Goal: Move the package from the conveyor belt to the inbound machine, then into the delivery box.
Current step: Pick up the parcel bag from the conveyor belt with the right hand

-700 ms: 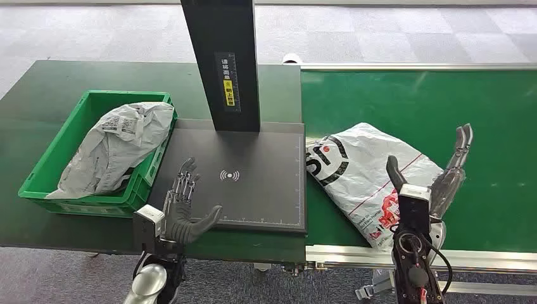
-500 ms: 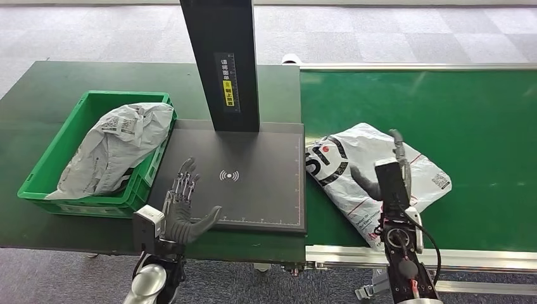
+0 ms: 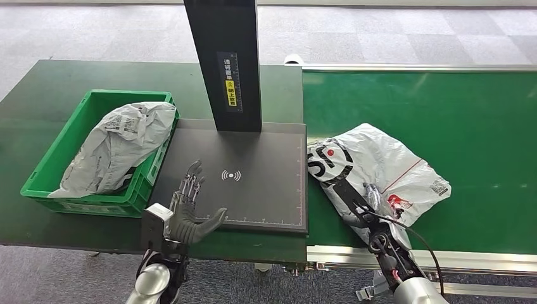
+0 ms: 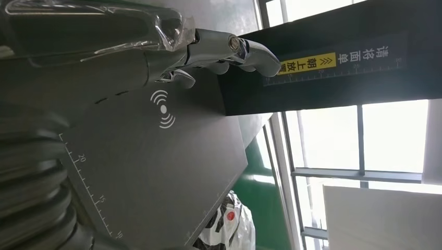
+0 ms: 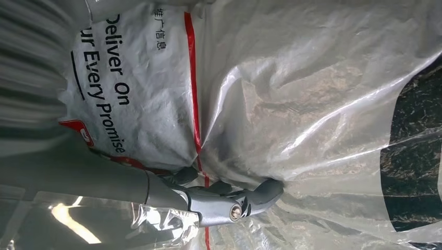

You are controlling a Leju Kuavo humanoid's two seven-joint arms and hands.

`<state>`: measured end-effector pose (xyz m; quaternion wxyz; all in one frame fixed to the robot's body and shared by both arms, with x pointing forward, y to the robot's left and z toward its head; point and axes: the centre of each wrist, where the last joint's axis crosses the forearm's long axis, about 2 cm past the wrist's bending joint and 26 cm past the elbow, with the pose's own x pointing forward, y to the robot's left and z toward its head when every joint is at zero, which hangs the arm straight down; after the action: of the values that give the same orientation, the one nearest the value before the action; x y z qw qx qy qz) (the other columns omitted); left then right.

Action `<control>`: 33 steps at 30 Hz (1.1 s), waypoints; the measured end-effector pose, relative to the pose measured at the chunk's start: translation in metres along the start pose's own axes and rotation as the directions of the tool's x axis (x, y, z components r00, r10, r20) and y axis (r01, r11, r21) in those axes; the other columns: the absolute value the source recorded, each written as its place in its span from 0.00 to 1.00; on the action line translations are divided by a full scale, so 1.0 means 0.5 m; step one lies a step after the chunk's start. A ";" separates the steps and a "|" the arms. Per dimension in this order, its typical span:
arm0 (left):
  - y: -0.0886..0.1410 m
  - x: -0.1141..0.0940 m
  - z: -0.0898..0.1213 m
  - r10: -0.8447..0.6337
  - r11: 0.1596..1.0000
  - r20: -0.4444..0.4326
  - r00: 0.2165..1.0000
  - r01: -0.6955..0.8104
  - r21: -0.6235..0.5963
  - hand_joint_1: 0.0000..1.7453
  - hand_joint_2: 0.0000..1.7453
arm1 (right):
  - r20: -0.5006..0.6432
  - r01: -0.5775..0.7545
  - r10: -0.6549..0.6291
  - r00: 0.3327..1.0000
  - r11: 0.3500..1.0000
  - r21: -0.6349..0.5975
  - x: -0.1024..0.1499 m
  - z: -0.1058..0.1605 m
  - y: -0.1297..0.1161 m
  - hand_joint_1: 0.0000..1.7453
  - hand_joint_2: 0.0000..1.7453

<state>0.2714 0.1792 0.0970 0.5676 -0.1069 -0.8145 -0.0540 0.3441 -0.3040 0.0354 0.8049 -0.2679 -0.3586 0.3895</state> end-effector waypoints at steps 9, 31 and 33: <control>0.000 -0.001 0.001 0.000 1.000 -0.003 1.000 0.000 -0.001 0.00 1.00 | -0.010 -0.018 0.018 1.000 1.000 0.010 -0.001 -0.003 0.000 0.00 1.00; 0.010 0.016 0.025 -0.005 0.999 0.009 1.000 0.005 0.045 0.00 1.00 | 0.466 0.226 -0.147 0.873 0.967 -0.119 -0.016 0.032 0.001 1.00 1.00; 0.011 0.016 0.024 -0.003 0.999 0.017 1.000 0.002 0.039 0.00 1.00 | 0.537 0.268 -0.144 0.831 0.950 -0.161 -0.015 0.044 -0.006 1.00 1.00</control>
<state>0.2588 0.1879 0.1001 0.5626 -0.0952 -0.8203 -0.0380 0.3249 -0.3087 0.0479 0.6792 -0.2037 -0.6316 0.3135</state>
